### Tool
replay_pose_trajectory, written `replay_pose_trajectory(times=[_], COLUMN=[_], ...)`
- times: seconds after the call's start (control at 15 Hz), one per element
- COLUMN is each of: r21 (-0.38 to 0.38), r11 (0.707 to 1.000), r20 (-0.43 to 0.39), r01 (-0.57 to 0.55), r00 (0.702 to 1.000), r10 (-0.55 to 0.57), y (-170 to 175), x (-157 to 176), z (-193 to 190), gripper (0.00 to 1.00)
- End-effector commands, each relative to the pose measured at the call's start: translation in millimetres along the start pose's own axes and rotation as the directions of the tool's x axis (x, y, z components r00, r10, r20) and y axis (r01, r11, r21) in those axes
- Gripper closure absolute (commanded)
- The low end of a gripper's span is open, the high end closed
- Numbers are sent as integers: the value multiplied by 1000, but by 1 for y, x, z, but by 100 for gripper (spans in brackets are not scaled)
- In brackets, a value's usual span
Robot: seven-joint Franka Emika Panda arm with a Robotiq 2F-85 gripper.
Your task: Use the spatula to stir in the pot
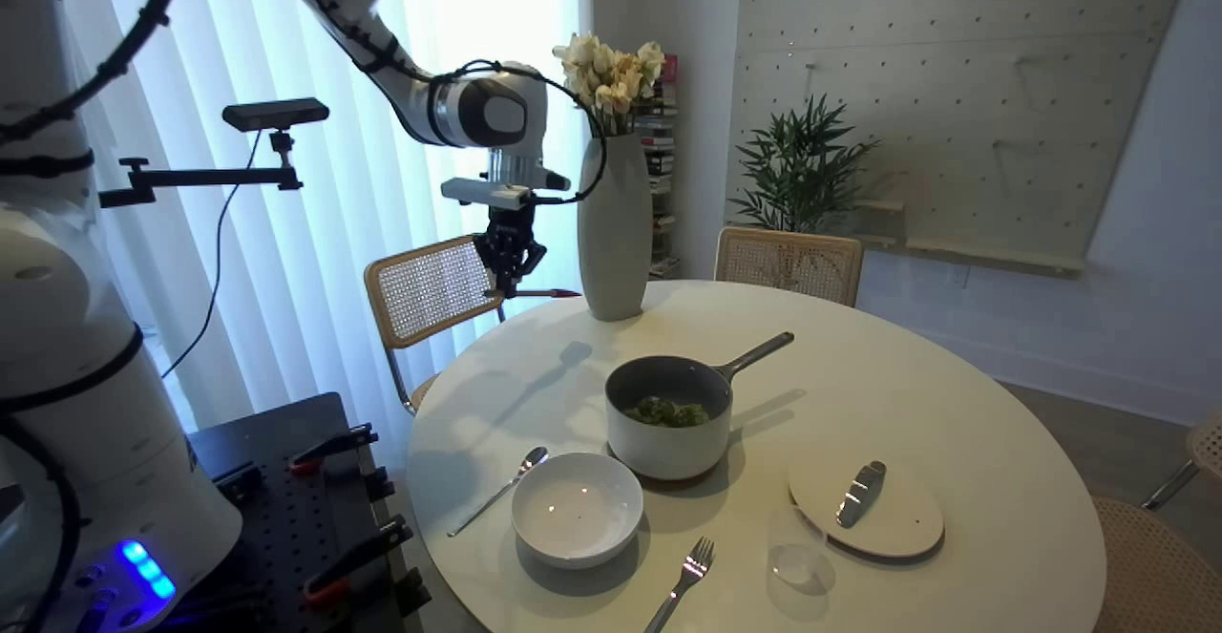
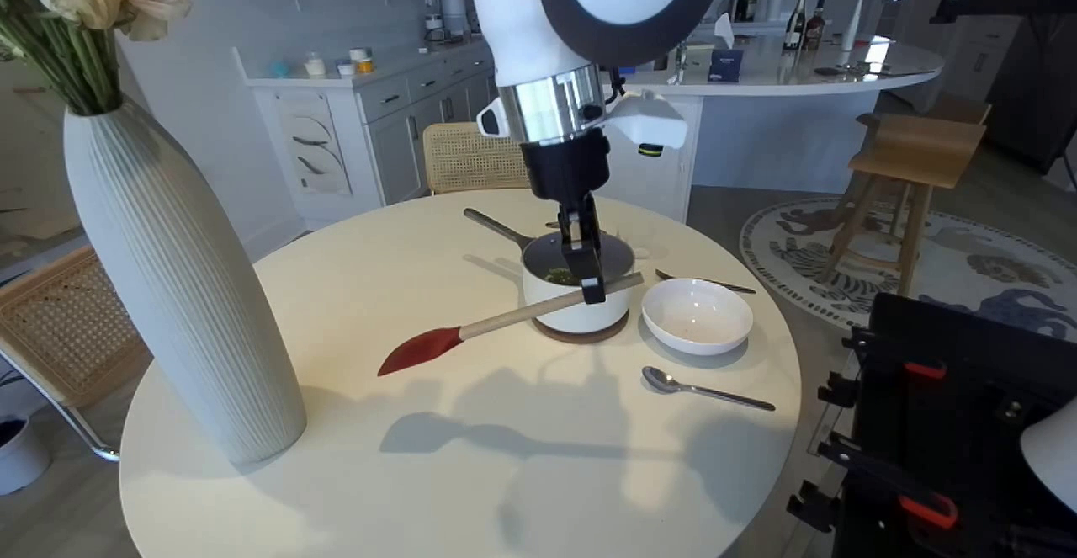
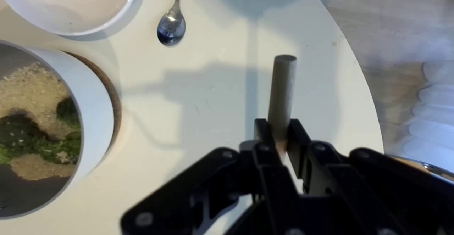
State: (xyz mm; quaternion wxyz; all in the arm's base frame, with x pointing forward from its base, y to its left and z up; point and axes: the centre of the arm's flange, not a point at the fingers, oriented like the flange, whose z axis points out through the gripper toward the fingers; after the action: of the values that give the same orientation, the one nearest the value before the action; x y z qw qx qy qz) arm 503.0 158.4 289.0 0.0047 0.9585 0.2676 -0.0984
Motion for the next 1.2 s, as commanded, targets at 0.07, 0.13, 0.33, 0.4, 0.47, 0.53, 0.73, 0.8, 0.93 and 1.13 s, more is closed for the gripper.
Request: replay_pose_trajectory(times=[0.07, 0.13, 0.33, 0.4, 0.47, 0.53, 0.73, 0.8, 0.93, 1.13], r21=[3, 3, -9, -6, -1, 4, 15, 23, 47, 62], r11=[1000, 1000, 999, 998, 995, 992, 986, 984, 978, 969], r20=[-58, -60, -65, -72, -79, -85, -96, -111, -174, -230], r01=[-17, -17, -45, -65, -98, -124, -165, -177, -205, -238], r00=[998, 998, 997, 995, 992, 989, 982, 978, 962, 942], r10=[17, 17, 45, 65, 98, 124, 165, 179, 210, 246], y=[-11, -13, -15, -12, -9, -9, 0, 2, 3, 1], x=[25, 27, 27, 27, 23, 19, 11, 9, 6, 3], z=[28, 36, 58, 65, 72, 77, 97, 103, 116, 133], gripper=[96, 96, 96, 96, 96, 96, 96, 96, 96, 96])
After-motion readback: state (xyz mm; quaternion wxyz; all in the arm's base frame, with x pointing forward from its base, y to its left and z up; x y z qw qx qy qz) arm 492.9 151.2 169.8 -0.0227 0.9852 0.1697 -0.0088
